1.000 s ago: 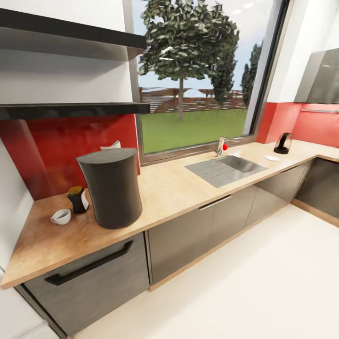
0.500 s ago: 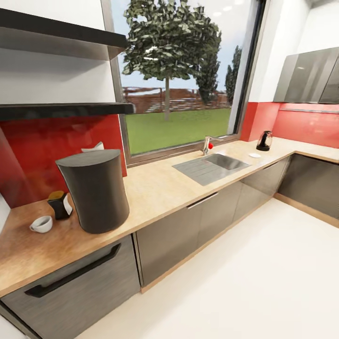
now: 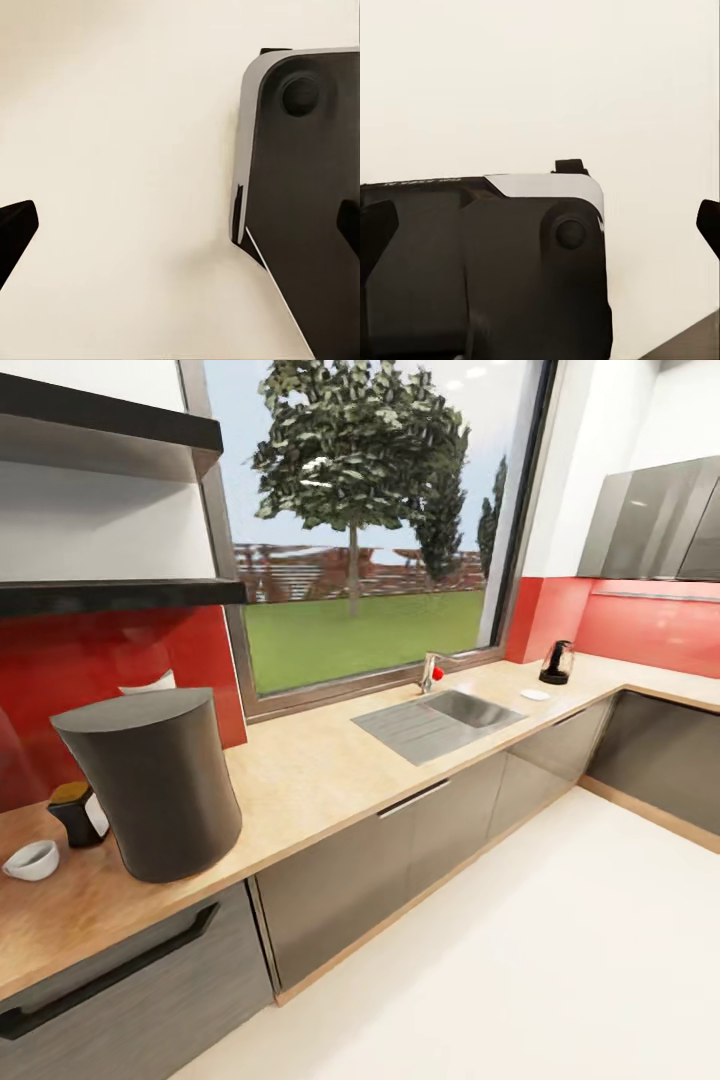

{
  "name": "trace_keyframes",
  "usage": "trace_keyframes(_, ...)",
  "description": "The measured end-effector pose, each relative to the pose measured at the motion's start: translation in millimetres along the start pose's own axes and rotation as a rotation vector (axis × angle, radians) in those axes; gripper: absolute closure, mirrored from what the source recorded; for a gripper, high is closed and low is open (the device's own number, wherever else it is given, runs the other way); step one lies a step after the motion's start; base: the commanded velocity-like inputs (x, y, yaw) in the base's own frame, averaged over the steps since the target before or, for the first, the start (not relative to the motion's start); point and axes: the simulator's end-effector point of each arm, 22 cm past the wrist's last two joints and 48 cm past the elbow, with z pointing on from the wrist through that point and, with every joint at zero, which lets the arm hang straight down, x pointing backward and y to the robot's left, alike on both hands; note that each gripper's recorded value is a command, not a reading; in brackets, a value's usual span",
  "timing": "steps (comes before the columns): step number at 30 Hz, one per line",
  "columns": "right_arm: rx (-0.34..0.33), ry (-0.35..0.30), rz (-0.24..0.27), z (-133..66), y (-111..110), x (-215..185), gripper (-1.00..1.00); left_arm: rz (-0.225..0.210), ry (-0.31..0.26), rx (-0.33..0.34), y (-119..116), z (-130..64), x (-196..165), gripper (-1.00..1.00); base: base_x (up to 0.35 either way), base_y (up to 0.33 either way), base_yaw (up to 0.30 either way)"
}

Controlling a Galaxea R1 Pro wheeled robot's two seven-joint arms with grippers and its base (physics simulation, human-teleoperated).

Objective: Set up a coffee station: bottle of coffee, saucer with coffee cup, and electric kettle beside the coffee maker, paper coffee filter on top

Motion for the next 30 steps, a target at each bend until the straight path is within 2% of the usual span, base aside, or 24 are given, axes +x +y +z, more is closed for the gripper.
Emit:
trace_keyframes(8,0.002,-0.001,0.000,-0.1,-1.2,-0.5,-1.00,0.002,0.001,-0.001,1.3,-0.2,1.4,-1.00,0.199,-0.270,-0.072)
trace_keyframes(20,0.002,-0.004,0.000,-0.4,-1.6,-1.8,-1.00,0.000,-0.001,-0.001,0.9,-0.1,0.5,-1.00,0.171,-0.284,-0.281)
trace_keyframes(30,0.002,-0.004,0.000,-0.5,-1.6,-1.6,-1.00,-0.003,-0.003,0.000,0.1,-0.3,0.3,-1.00,0.248,-0.243,-0.295)
